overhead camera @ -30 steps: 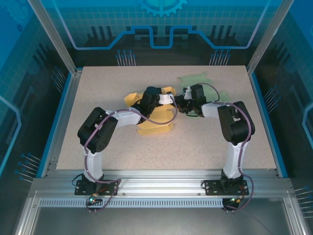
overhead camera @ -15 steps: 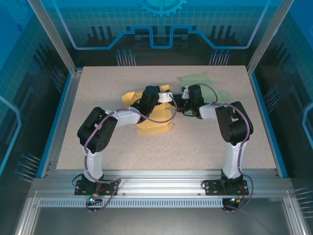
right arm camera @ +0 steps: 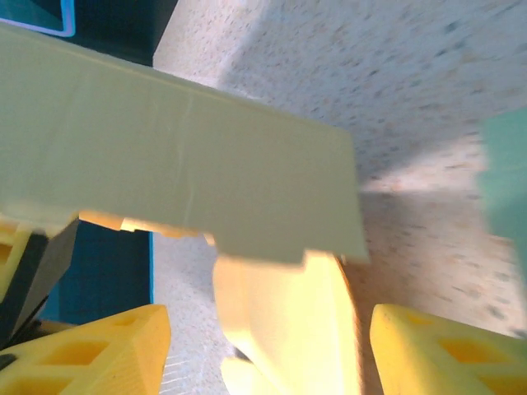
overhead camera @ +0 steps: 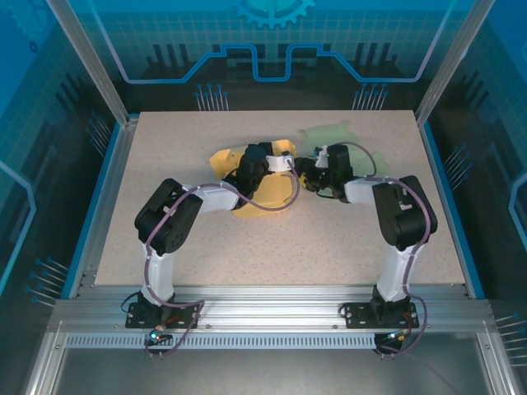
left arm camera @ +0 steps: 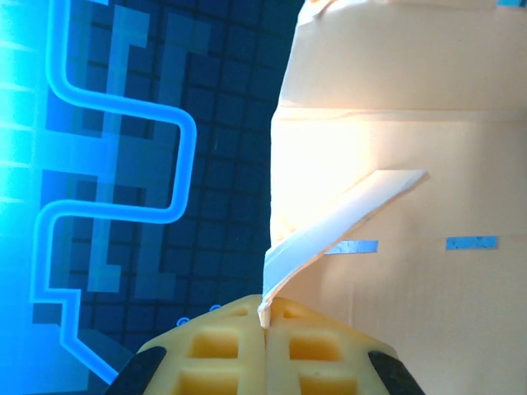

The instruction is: Fold the paper box

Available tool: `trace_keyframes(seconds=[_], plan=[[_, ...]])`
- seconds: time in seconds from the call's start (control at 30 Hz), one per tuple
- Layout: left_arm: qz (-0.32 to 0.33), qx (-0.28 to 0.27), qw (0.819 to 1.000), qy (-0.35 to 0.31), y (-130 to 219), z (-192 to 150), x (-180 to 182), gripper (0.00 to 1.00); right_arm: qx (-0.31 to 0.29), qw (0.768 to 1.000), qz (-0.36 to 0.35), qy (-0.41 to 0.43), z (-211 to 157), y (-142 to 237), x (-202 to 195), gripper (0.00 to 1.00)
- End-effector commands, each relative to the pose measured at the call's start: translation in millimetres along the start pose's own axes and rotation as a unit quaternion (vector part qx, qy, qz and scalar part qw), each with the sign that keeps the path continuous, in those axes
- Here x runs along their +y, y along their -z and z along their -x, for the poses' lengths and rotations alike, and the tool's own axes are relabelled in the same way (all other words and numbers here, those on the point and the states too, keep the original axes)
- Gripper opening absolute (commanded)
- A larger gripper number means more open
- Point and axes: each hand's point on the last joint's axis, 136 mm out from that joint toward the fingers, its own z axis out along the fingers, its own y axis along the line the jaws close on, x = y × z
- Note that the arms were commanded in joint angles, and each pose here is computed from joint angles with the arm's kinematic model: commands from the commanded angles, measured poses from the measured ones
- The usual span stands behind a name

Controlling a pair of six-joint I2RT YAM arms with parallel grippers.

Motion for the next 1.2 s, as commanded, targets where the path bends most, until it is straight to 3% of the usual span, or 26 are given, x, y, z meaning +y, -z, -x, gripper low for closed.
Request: trace_keyframes(seconds=[0.0, 0.27, 0.6, 0.87, 1.17], plan=[[0.022, -0.031, 0.999, -0.008, 0.6, 10.2, 3.6, 0.00, 0.000, 0.999, -0.024, 0.034, 2.0, 32.0, -8.7, 0.69], [0.030, -0.063, 0.997, -0.034, 4.9, 16.3, -4.0, 0.00, -0.016, 0.996, -0.066, 0.065, 36.9, 68.6, -19.9, 0.69], [-0.001, -0.081, 0.997, 0.009, 24.1, 16.3, -7.0, 0.00, -0.001, 0.988, -0.039, 0.149, 72.6, 35.7, -8.0, 0.59], [-0.002, -0.091, 0.996, 0.014, 29.6, 15.7, -5.8, 0.00, 0.029, 0.976, -0.017, 0.214, 64.2, 5.6, 11.3, 0.57], [-0.015, -0.086, 0.996, 0.024, 27.2, 12.8, -12.9, 0.00, 0.060, 0.972, 0.008, 0.228, 49.1, -15.1, 13.5, 0.56]])
